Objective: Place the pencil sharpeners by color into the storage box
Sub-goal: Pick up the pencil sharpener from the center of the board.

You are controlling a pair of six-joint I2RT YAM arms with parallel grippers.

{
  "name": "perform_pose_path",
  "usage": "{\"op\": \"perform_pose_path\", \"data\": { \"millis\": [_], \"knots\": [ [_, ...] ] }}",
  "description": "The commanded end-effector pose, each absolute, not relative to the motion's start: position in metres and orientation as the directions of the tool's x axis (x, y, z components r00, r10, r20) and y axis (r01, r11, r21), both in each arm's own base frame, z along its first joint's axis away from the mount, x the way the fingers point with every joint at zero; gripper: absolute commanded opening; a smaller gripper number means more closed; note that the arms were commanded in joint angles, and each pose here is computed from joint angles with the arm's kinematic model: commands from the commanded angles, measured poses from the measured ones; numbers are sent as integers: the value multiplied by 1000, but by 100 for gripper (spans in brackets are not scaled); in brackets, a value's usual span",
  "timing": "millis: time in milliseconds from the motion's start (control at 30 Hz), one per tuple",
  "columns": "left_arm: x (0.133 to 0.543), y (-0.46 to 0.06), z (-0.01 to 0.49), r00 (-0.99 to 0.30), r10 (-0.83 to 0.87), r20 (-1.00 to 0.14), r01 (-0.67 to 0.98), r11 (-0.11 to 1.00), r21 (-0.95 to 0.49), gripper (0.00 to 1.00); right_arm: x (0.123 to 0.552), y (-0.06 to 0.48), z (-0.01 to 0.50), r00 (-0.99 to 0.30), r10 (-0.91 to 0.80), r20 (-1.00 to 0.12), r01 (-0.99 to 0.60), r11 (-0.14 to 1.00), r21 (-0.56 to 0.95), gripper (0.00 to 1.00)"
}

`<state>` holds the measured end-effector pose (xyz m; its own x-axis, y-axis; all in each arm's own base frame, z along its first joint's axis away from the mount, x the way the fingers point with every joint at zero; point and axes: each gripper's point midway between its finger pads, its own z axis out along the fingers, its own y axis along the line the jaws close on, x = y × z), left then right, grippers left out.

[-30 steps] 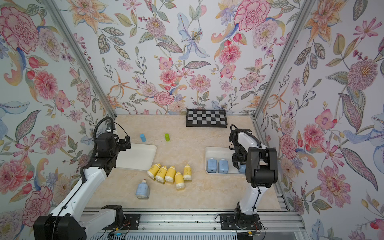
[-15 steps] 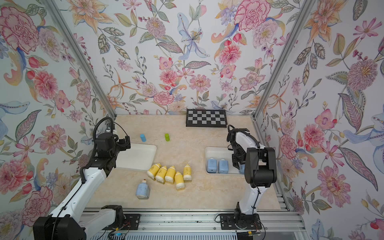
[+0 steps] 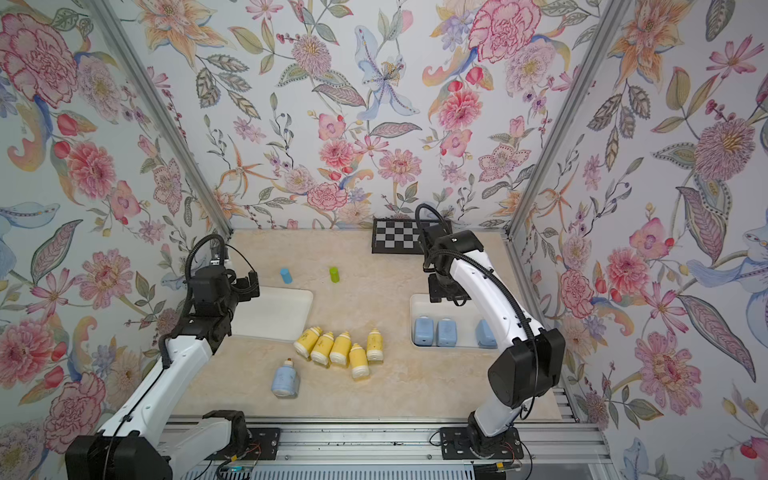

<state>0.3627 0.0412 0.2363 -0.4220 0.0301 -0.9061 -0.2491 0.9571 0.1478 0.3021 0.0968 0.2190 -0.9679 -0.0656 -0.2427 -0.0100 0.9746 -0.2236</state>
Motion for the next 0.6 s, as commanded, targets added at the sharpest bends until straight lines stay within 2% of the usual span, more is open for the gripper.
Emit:
{"op": "perform_pose_path", "data": {
  "millis": [0,267,567],
  "knots": [
    [358,56,248,-391,20,-920,-325,932,159,99,274,141,226,-974,-20,-225,12,990,-139,71],
    [347,80,251,-388,6,-922,-432,882,188,99,231,280,227,-954,-125,-271,-132,991,8,73],
    [339,108,249,-381,-42,-923,-518,837,176,99,192,371,212,-949,-209,-237,-236,967,95,75]
  ]
}}
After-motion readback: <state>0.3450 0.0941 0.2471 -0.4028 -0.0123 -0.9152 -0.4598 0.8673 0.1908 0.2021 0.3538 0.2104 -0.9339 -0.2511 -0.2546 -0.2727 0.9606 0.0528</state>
